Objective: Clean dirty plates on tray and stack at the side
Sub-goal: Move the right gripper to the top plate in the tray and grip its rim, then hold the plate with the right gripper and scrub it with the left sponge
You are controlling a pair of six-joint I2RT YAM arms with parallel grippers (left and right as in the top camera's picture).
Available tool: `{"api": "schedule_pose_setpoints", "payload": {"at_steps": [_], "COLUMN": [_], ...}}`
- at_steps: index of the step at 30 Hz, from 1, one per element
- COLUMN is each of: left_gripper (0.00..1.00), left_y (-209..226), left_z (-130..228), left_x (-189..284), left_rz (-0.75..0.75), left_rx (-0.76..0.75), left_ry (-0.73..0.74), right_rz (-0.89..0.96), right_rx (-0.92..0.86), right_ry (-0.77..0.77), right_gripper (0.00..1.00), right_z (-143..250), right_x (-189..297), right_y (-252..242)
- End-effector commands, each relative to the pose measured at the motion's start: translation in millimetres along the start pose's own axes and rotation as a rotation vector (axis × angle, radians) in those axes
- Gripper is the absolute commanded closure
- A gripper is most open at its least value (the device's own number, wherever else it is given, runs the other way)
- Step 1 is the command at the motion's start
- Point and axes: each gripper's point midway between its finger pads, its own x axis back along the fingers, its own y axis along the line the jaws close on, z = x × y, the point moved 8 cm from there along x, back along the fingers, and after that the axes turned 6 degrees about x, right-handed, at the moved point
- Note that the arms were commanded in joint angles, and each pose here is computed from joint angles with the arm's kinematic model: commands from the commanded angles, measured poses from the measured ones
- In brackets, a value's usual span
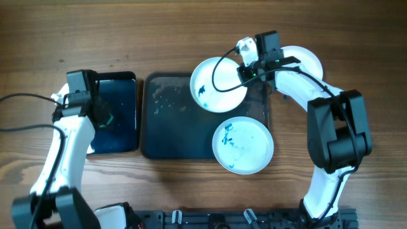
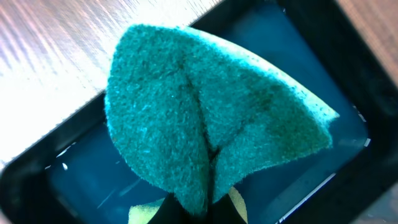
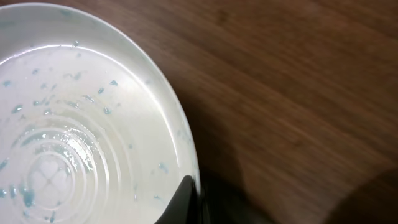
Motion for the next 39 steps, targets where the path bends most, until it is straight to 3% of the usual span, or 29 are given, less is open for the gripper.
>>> {"api": "schedule_pose_setpoints", "payload": {"at_steps": [1, 8, 12, 19, 23, 28, 32, 39], "left_gripper": [0.96, 0.96, 0.96, 0.96, 0.96, 0.96, 0.96, 0.96], "left_y": [-7, -4, -14, -8, -10, -27, -59, -93], "left_z": [1, 8, 22, 33, 6, -8, 30, 91], "left_x": [-19, -52, -80, -101, -63, 19, 64, 67], "left_rz": [-0.005, -0.045, 0.079, 0.021, -0.001, 0.205, 0.455, 0.496], "left_rx": [-0.028, -0.022, -0.035, -0.052, -0.098, -0.133, -0.250, -0.381], "left_ry": [0.033, 0.101, 0.278, 0.314, 0.196, 0.062, 0.159, 0.266], "right_rz": [-0.049, -0.055, -0.062, -0.070, -0.088, -0.166, -0.080, -0.046], "right_rx": [0.013, 0.022, 0.010, -0.009, -0.077, -0.132, -0.065, -0.057], "right_ry": [-0.036, 0.048, 0.077, 0.087, 0.068, 0.024, 0.064, 0.134], "right_gripper": [0.96, 0.96, 0.96, 0.96, 0.96, 0.96, 0.96, 0.96], "right_z": [-20, -13, -7, -4, -7, -18, -15, 4], "right_x": [21, 12, 5, 3, 3, 2, -4, -33], "right_y": [31, 63, 64, 65, 66, 85, 106, 108]}}
